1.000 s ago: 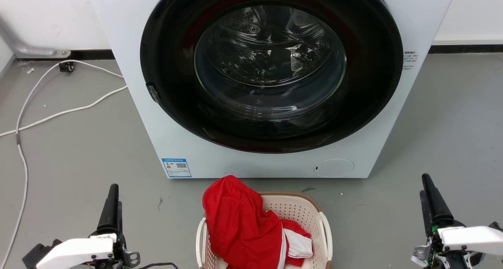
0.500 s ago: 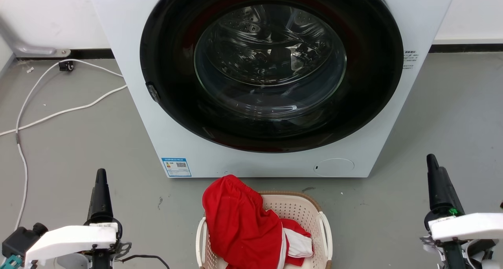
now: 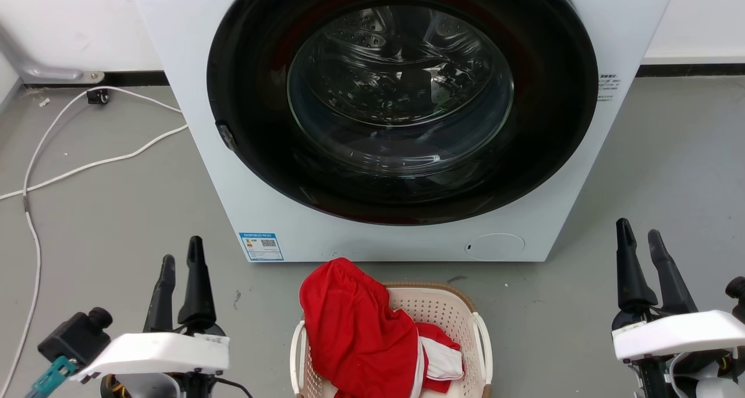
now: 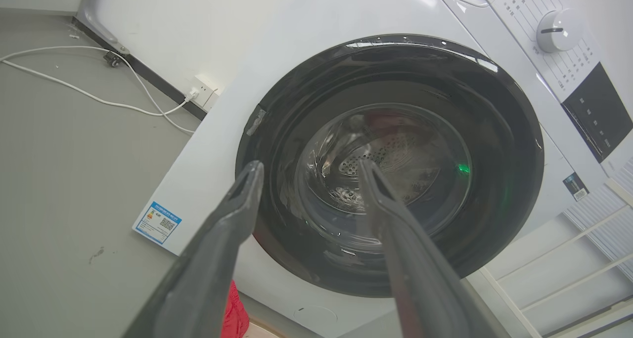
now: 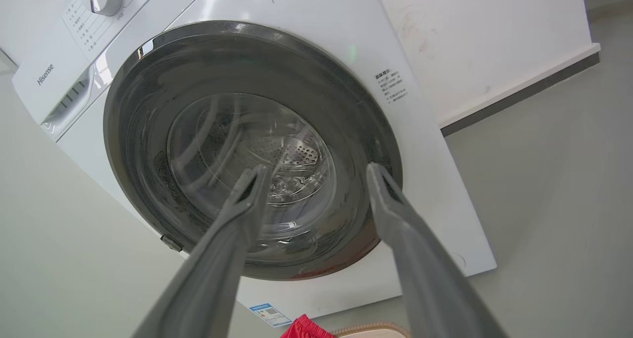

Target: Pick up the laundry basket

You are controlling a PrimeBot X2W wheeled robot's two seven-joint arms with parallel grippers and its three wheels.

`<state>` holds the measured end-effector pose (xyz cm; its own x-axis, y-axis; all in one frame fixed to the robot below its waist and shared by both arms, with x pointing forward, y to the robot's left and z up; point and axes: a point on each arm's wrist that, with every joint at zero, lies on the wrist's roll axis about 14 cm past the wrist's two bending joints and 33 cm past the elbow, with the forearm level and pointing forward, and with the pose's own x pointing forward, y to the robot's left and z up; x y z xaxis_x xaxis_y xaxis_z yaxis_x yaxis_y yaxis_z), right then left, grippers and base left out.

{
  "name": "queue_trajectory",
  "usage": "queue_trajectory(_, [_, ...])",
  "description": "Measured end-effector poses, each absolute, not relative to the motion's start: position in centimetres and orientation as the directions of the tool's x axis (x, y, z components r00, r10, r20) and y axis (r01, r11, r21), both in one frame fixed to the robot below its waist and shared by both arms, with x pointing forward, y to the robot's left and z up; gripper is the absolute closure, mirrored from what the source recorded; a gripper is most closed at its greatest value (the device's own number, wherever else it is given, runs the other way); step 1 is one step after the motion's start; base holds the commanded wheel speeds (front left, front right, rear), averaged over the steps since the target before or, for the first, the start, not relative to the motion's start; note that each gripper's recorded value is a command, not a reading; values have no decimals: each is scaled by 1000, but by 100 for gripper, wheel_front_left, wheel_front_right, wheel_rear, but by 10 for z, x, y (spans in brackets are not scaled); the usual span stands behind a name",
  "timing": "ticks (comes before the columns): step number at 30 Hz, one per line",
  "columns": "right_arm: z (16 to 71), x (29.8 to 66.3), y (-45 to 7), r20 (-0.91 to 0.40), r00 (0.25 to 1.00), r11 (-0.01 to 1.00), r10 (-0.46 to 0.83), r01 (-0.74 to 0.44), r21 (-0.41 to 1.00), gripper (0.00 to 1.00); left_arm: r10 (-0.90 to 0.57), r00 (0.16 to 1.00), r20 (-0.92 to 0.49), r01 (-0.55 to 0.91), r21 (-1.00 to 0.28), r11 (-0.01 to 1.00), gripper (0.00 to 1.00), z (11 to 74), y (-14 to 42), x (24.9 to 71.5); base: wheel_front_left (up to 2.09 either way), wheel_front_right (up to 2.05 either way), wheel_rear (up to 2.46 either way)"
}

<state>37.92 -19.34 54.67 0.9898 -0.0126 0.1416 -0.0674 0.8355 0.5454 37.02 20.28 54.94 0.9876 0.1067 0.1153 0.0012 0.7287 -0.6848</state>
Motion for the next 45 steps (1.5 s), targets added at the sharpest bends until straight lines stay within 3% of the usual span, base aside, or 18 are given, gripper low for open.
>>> queue_trajectory(20, [535,373,-177,123,991,954,50,-84,287,0,-41,988,148,91,-353,931,0,550,159,364,0,0,0])
queue_trajectory(45, [522,367,-172,102,991,995,91,-95,31,0,-142,982,127,150,-63,987,0,533,130,356,0,0,0])
